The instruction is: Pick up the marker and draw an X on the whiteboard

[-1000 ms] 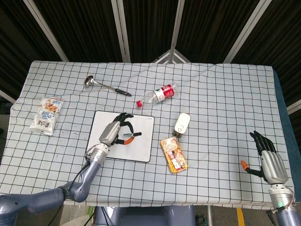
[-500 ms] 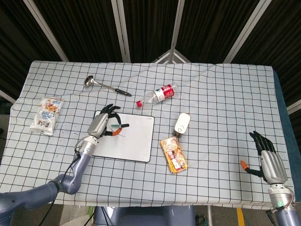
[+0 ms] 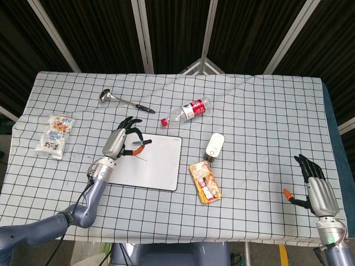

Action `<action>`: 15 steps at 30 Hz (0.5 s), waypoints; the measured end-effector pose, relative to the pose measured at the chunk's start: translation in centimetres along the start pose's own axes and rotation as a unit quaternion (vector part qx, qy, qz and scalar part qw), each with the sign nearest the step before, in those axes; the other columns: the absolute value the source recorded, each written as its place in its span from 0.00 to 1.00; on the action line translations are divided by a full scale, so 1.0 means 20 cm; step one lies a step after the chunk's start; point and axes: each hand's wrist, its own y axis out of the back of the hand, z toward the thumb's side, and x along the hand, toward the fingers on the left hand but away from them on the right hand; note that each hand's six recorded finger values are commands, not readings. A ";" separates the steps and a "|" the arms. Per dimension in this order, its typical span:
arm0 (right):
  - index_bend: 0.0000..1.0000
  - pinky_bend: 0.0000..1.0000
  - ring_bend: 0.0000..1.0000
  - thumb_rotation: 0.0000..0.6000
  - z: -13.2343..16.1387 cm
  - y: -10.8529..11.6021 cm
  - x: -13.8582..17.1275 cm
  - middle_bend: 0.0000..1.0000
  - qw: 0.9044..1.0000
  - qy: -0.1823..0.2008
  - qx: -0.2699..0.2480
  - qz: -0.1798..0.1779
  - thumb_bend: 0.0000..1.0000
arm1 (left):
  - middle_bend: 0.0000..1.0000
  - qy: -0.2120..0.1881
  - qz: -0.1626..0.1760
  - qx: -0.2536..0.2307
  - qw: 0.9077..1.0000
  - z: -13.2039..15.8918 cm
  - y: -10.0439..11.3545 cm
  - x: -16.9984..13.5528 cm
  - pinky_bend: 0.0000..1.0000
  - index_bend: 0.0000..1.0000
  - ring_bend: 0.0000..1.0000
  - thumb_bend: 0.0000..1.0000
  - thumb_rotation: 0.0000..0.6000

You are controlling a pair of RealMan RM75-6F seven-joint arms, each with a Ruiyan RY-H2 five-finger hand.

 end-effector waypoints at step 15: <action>0.00 0.00 0.00 1.00 0.00 0.00 0.00 0.00 1.000 -0.001 -0.002 0.001 0.31 | 0.15 -0.001 -0.025 -0.001 1.000 0.06 -0.17 0.01 0.01 0.69 0.00 0.51 1.00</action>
